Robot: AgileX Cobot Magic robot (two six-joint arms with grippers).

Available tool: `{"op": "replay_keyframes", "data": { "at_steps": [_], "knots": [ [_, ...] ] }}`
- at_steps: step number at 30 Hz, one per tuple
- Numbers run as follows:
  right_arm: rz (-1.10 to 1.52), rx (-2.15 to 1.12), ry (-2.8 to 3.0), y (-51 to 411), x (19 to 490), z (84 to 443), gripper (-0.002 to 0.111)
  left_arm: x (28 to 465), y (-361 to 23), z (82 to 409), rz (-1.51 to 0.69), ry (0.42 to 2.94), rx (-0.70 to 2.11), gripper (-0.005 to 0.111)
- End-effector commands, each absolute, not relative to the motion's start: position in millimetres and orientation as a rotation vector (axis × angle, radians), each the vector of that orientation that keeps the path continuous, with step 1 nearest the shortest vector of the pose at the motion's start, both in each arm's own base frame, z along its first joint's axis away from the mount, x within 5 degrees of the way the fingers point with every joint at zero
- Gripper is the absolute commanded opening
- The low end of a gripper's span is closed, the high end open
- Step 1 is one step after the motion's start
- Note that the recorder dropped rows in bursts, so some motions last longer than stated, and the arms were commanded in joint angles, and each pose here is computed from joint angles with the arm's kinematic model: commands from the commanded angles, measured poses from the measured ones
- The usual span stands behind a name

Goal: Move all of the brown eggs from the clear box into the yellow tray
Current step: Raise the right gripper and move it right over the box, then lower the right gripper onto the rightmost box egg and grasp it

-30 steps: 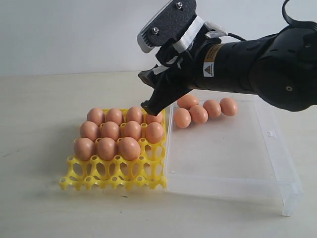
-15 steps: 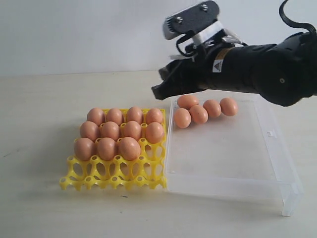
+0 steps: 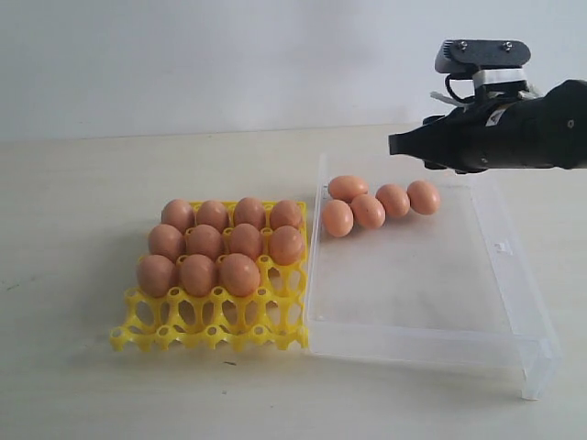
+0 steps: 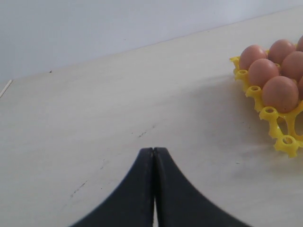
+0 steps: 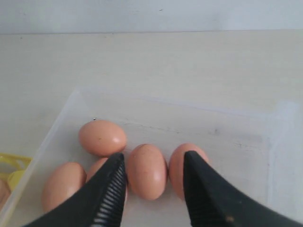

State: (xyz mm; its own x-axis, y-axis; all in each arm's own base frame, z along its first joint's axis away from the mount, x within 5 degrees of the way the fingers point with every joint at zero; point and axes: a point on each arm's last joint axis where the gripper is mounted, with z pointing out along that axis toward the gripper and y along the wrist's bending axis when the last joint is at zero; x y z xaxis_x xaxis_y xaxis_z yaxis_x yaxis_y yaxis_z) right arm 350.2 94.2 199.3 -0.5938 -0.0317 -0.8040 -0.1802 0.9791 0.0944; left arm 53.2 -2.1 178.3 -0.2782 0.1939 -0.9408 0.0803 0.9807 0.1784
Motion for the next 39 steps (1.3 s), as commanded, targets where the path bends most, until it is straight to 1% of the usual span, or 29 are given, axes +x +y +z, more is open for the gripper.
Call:
{"op": "replay_keyframes", "data": {
  "at_steps": [1, 6, 10, 12, 16, 33, 39],
  "knots": [
    [0.177, -0.176, 2.234, 87, 351, 200, 0.041, 53, -2, 180, 0.107, 1.838, 0.198, 0.0],
    [0.192, -0.217, 2.335, 93, 363, 206, 0.041, 53, -2, 180, 0.107, 1.838, 0.198, 0.0],
    [0.194, -0.275, 2.443, 98, 380, 220, 0.047, 53, -2, 180, 0.107, 1.838, 0.198, 0.0],
    [0.187, -0.22, 2.488, 87, 390, 225, 0.05, 53, -2, 180, 0.107, 1.838, 0.198, 0.0],
    [0.097, -0.242, 2.522, 78, 404, 229, 0.052, 53, -2, 180, 0.109, 1.838, 0.199, 0.0],
    [0.061, -0.264, 2.638, 74, 412, 203, 0.052, 53, -2, 180, 0.109, 1.838, 0.199, 0.0],
    [0.069, -0.264, 2.671, 75, 420, 182, 0.053, 53, -2, 180, 0.109, 1.838, 0.199, 0.0]
  ]
}}
